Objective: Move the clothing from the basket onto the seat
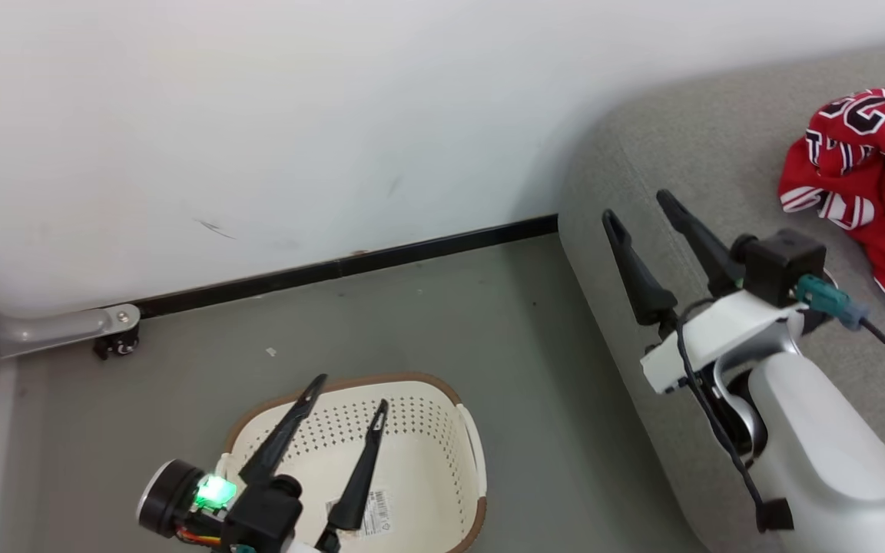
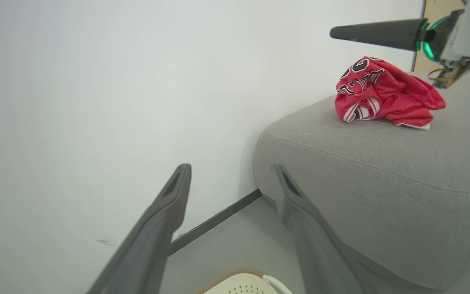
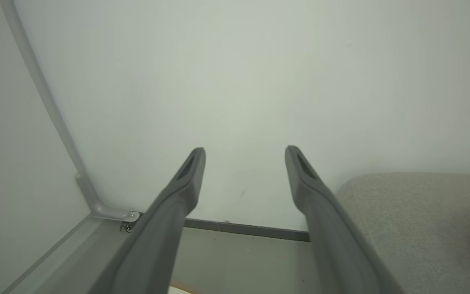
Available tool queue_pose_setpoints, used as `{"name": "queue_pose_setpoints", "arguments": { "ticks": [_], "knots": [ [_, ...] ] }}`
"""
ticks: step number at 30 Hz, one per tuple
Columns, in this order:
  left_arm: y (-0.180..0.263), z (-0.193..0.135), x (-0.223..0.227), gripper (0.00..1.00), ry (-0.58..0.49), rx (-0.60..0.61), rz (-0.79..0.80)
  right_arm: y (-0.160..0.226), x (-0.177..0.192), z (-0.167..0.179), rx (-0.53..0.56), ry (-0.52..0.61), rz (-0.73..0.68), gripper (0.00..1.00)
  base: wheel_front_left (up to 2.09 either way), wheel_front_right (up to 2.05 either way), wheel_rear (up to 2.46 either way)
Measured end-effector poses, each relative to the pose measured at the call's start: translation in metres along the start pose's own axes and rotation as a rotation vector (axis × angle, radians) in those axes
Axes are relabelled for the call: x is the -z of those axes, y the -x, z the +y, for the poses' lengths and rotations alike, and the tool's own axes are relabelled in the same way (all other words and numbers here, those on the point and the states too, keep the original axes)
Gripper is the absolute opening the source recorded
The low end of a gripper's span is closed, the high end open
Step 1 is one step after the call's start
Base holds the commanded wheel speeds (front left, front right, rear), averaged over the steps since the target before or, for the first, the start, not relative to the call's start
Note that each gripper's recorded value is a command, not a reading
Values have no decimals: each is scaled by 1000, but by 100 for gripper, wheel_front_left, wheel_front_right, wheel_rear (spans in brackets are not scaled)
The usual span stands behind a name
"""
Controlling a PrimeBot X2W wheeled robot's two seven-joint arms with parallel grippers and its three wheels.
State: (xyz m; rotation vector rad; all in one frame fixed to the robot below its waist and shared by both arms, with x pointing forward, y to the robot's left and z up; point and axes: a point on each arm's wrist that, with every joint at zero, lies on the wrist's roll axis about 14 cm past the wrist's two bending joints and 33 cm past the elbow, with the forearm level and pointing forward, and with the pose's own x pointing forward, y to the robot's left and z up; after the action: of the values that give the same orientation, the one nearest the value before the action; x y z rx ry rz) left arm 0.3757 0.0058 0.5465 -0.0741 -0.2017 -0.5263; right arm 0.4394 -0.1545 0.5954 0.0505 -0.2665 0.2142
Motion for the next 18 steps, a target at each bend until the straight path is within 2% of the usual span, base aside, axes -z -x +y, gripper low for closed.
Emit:
{"name": "queue_pose_setpoints", "arguments": {
  "ticks": [6,13,18],
  "knots": [
    [17,39,-3,100,-9,-159,7,16,16,15,-25,-38,37,100,0,0,0],
    [34,63,-9,100,11,-270,-2,26,19,12,5,-61,36,100,0,0,0],
    [46,77,-9,100,22,-338,0,33,24,23,-14,-66,50,100,0,0,0]
  ]
}}
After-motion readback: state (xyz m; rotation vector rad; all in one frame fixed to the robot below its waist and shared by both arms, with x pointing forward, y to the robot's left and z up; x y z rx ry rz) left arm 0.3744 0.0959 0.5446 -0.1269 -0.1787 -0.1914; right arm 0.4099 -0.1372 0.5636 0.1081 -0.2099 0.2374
